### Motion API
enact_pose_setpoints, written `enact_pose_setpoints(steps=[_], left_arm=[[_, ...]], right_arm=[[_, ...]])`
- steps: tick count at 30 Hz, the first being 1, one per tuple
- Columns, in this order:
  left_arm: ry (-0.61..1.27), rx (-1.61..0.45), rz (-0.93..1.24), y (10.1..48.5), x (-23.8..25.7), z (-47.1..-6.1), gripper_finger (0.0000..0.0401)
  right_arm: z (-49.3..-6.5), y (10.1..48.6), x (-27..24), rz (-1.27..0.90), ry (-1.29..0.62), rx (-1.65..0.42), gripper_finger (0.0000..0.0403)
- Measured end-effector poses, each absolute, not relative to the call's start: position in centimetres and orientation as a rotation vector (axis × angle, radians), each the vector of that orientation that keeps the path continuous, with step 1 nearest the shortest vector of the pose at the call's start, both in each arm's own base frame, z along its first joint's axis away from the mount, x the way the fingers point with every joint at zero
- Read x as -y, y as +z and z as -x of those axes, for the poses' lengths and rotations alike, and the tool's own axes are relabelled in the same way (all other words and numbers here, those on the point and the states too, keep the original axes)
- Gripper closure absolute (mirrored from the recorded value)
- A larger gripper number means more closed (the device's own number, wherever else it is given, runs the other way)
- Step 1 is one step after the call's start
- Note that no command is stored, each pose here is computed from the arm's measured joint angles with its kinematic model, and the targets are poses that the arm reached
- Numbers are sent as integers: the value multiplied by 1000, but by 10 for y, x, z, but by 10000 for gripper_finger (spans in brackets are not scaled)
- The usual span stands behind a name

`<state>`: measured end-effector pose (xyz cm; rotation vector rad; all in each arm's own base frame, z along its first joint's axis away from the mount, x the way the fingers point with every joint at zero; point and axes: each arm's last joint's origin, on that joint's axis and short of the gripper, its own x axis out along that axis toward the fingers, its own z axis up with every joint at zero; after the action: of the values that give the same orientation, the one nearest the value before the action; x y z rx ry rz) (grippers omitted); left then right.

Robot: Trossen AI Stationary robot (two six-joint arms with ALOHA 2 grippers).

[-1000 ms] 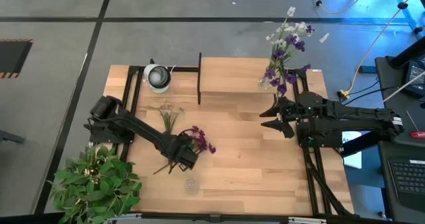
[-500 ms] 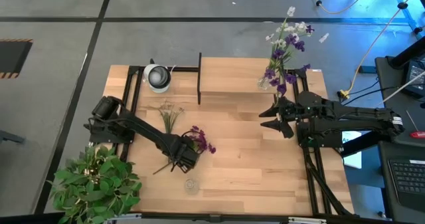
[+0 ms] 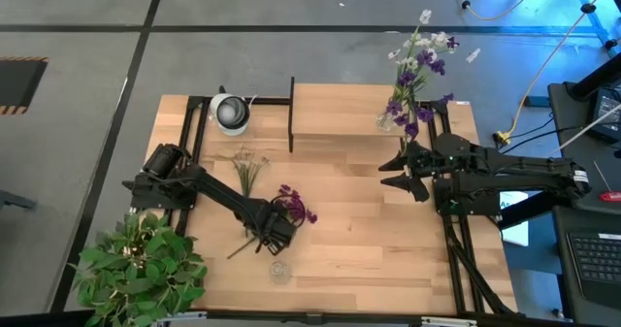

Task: Pick and place flowers into a vace then onto a shelf
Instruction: Put the violet flowers into the transparent vase

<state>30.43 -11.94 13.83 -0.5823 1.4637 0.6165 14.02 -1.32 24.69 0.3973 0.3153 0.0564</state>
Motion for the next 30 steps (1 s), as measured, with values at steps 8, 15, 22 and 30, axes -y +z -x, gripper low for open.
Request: enact_pose_setpoints(steps=[8, 15, 22, 30], left_arm=[[598, -1453, 562, 139, 120, -305, 359], [626, -1398, 535, 146, 117, -303, 387], [671, -1147, 563, 192, 109, -296, 389], [670, -600, 567, 274, 98, -276, 389]], right_arm=[[-140, 247, 13, -419, 53, -316, 175], [-140, 246, 13, -421, 53, -320, 175], [-140, 246, 13, -422, 51, -330, 175], [-140, 245, 13, -421, 51, -331, 175]])
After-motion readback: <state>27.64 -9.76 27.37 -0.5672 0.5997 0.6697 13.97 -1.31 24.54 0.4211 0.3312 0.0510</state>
